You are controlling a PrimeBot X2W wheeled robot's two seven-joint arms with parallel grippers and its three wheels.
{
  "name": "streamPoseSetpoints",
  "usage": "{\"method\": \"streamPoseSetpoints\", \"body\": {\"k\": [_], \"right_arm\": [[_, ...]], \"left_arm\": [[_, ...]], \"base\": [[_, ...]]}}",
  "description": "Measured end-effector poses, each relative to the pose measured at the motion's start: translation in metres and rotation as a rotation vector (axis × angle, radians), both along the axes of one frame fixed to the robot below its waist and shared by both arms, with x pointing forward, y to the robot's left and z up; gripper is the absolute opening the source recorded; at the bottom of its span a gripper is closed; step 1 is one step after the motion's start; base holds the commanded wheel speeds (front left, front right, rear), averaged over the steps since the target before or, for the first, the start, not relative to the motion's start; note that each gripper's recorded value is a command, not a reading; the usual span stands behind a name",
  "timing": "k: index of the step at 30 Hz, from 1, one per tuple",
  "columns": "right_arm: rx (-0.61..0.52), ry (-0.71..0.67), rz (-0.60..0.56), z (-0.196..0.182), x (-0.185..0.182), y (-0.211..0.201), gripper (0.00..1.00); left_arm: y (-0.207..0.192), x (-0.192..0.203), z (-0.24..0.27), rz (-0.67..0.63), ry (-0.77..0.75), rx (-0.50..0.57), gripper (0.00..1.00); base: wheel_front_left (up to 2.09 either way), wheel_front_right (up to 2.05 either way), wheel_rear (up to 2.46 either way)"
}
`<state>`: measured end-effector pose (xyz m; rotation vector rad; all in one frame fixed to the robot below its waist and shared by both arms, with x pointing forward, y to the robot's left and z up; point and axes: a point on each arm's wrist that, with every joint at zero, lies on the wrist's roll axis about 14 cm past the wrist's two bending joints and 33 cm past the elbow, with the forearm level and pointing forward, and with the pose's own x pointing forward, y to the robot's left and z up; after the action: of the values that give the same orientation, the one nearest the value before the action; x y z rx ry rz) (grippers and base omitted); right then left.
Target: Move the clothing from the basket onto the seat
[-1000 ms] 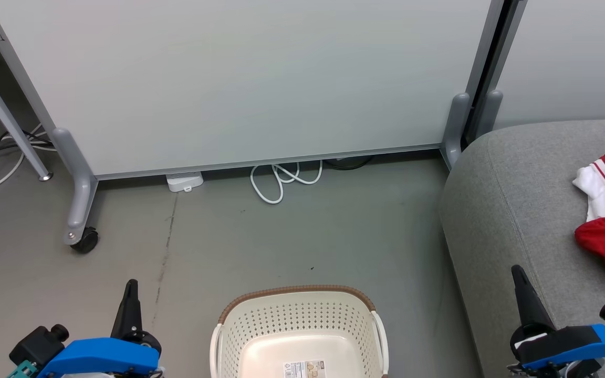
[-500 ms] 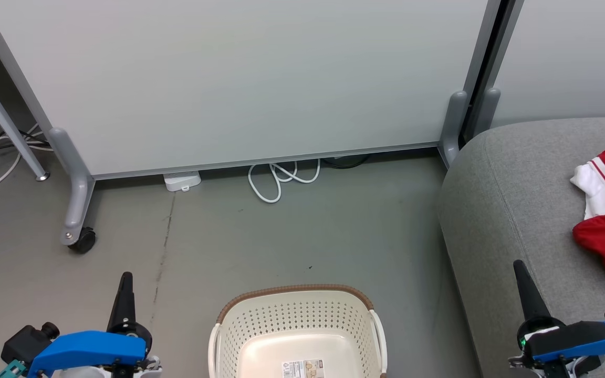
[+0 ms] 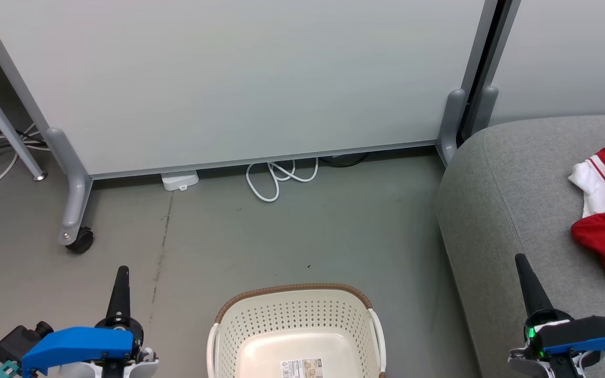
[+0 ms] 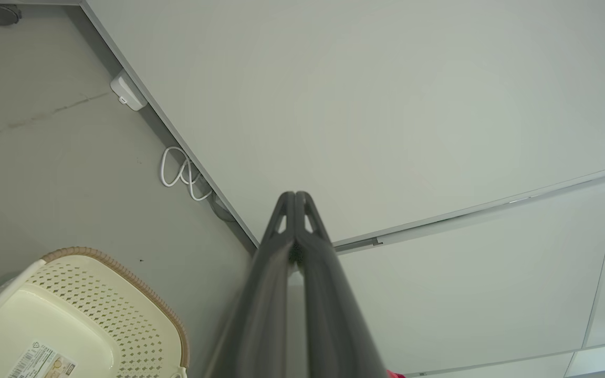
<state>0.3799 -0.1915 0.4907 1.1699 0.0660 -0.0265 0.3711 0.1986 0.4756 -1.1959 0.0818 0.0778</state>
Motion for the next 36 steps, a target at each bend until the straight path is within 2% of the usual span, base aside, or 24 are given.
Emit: {"method": "streamPoseSetpoints", "body": {"k": [36], "right_arm": [[0.296,-0.035,-0.022,0.009,0.005,-0.005,0.00]], "left_arm": [[0.001,0.012,0.019,0.007,-0.064,-0.276,0.00]], "base": [[0.00,0.00,0.00]]}}
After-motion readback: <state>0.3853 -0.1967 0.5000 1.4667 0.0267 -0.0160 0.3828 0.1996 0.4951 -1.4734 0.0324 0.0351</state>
